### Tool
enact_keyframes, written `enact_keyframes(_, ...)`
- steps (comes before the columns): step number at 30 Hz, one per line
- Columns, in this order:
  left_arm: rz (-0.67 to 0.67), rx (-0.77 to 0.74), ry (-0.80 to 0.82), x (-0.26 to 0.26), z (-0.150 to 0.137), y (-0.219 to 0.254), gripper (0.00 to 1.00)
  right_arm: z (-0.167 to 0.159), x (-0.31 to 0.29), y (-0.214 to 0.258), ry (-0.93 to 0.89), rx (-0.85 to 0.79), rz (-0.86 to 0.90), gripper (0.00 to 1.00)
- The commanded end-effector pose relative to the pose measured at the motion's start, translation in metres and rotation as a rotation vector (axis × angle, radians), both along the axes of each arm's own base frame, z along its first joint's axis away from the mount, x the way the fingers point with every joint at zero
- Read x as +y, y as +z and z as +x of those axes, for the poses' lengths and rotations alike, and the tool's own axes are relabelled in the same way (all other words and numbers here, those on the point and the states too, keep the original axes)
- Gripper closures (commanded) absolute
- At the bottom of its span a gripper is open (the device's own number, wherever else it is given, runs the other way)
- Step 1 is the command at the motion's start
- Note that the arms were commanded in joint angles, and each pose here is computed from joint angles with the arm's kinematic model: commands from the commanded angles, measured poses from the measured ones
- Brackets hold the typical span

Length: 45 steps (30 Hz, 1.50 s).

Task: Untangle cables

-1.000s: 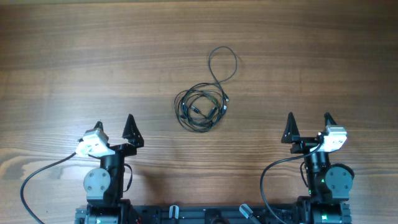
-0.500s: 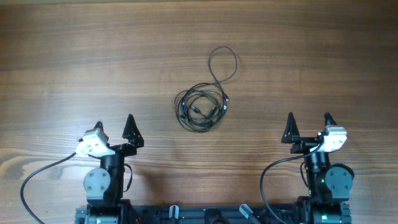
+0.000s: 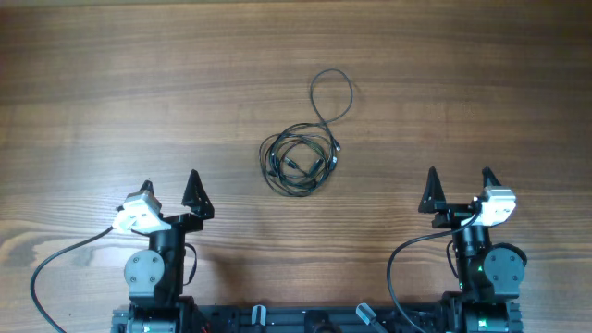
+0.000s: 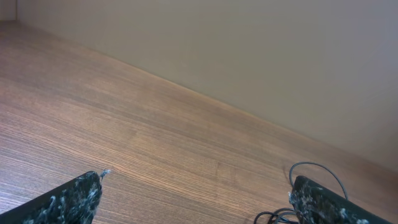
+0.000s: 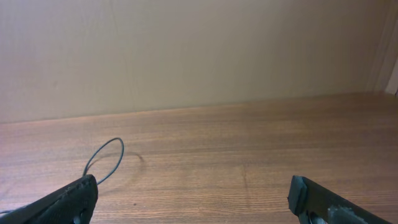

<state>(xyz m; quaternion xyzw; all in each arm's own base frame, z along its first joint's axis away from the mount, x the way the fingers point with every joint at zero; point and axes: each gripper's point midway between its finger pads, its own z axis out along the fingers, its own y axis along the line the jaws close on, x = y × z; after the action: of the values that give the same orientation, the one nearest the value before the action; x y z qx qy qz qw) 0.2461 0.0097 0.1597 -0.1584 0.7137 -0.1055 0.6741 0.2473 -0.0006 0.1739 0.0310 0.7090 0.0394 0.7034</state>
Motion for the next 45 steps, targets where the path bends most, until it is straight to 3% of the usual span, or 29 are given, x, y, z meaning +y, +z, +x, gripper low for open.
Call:
enact_keyframes(1, 0.019, -0.002, -0.014, -0.003, 0.000, -0.001, 0.00, 0.000, 0.001, -0.001, 0.006, 0.000, -0.014, 0.00)
enact_keyframes(13, 0.012, -0.047, 0.025, 0.004, 0.000, 0.010, 0.00, 0.000, 0.001, -0.001, 0.006, 0.000, -0.014, 0.00)
enact_keyframes(17, 0.010, -0.180, -0.187, -0.032, -0.002, 0.042, 0.00, 0.000, 0.001, -0.001, 0.006, 0.000, -0.014, 0.00)
enact_keyframes(21, 0.045, -0.308, -0.434, -0.073, -0.023, 0.090, 0.00, 0.000, 0.001, -0.001, 0.006, 0.000, -0.014, 0.00)
enact_keyframes(26, 0.075, -0.085, -0.434, -0.072, -0.032, 0.124, 0.00, 0.000, 0.001, -0.001, 0.006, 0.000, -0.014, 0.00)
enact_keyframes(30, -0.004, 0.257, -0.495, -0.081, -0.011, 0.106, 0.00, -0.001, 0.001, 0.019, 0.006, -0.082, -0.017, 0.00)
enact_keyframes(34, -0.123, 0.469, -0.663, -0.109, 0.014, 0.071, 0.00, -0.005, 0.029, 0.031, 0.182, -0.109, 0.223, 0.00)
enact_keyframes(36, -0.160, 0.521, -0.711, -0.117, 0.027, 0.056, 0.00, -0.010, 0.035, 0.058, 0.232, -0.205, 0.281, 0.00)
enact_keyframes(38, -0.259, 0.608, -0.818, -0.133, 0.043, 0.029, 0.00, -0.034, 0.050, 0.113, 0.320, -0.445, 0.079, 0.00)
enact_keyframes(40, -0.319, 0.728, -0.817, -0.140, 0.047, -0.001, 0.00, -0.041, 0.042, 0.139, 0.253, -0.490, 0.007, 0.00)
enact_keyframes(45, -0.259, 0.974, -0.744, -0.161, 0.053, -0.063, 0.00, -0.025, 0.023, 0.167, 0.119, -0.269, -0.102, 0.00)
